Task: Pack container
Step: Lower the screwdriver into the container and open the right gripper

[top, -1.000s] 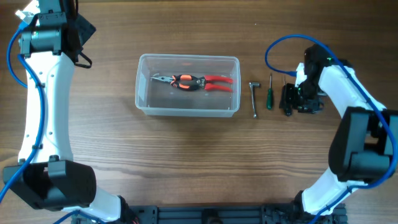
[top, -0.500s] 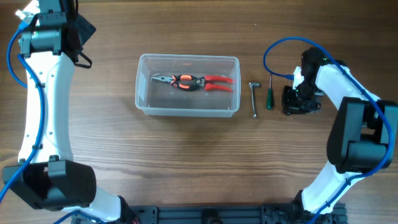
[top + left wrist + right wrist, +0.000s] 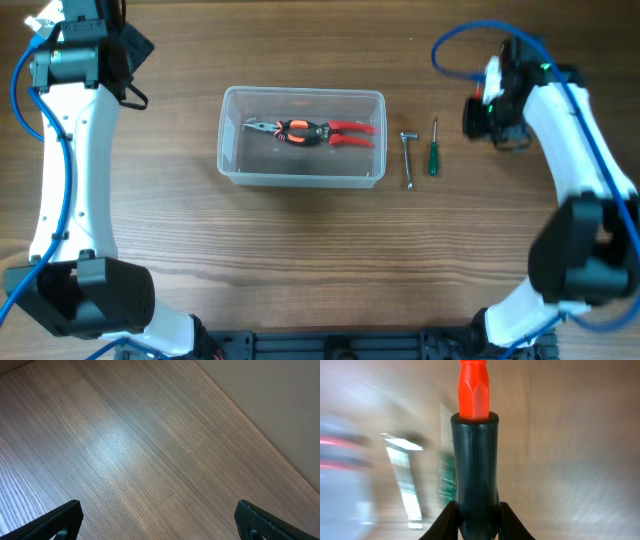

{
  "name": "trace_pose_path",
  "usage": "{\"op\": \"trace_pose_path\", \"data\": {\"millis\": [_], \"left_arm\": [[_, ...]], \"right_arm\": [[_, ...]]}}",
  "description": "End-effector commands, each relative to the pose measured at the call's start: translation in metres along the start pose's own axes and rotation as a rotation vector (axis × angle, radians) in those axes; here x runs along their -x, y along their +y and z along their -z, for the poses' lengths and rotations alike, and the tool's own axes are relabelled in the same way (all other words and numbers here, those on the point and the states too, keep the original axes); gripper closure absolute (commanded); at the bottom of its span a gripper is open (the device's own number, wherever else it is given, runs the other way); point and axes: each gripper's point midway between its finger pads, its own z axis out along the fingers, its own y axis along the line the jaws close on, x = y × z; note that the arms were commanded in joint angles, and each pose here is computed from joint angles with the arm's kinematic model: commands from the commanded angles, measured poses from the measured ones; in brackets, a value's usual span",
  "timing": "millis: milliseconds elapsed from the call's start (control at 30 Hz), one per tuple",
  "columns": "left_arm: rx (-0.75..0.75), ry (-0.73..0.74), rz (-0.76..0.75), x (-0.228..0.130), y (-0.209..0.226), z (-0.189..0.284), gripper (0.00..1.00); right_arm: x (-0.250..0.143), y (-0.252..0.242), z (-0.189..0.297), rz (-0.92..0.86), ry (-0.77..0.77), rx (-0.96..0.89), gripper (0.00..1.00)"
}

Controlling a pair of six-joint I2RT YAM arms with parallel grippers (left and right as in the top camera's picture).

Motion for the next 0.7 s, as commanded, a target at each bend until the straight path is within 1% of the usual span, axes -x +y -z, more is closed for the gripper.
{"op": "trace_pose_path", "data": {"millis": [0,33,67,133,233,333,433,667], "left_arm": [[-0.005,-0.027,-0.003,0.008,0.003,0.010,0.00],[-0.006,-0.027,-0.003,0.008,0.003,0.010,0.00],[-0.005,-0.027,-0.003,0.008,0.003,0.010,0.00],[-0.006,-0.027,-0.003,0.008,0.003,0.010,0.00],[-0.005,-0.027,-0.003,0.008,0.003,0.010,0.00],[-0.006,-0.027,-0.003,0.008,0.003,0.010,0.00],[-0.006,-0.027,-0.003,0.008,0.003,0.010,0.00],[-0.005,-0.027,-0.003,0.008,0.003,0.010,0.00]], "right_arm": [[0.036,0.086,0.118,0.250,-0.332,0.161,0.96],[0.034,0.123,0.142,0.378,-0.406,0.213,0.96],[0.031,0.139,0.149,0.449,-0.435,0.235,0.96],[0.016,0.186,0.160,0.677,-0.483,0.289,0.96],[-0.017,0.244,0.153,1.023,-0.489,0.341,0.96],[-0.045,0.281,0.128,1.287,-0.453,0.362,0.96],[-0.059,0.301,0.092,1.476,-0.395,0.364,0.96],[-0.068,0.307,-0.013,1.662,-0.223,0.365,0.96]]}}
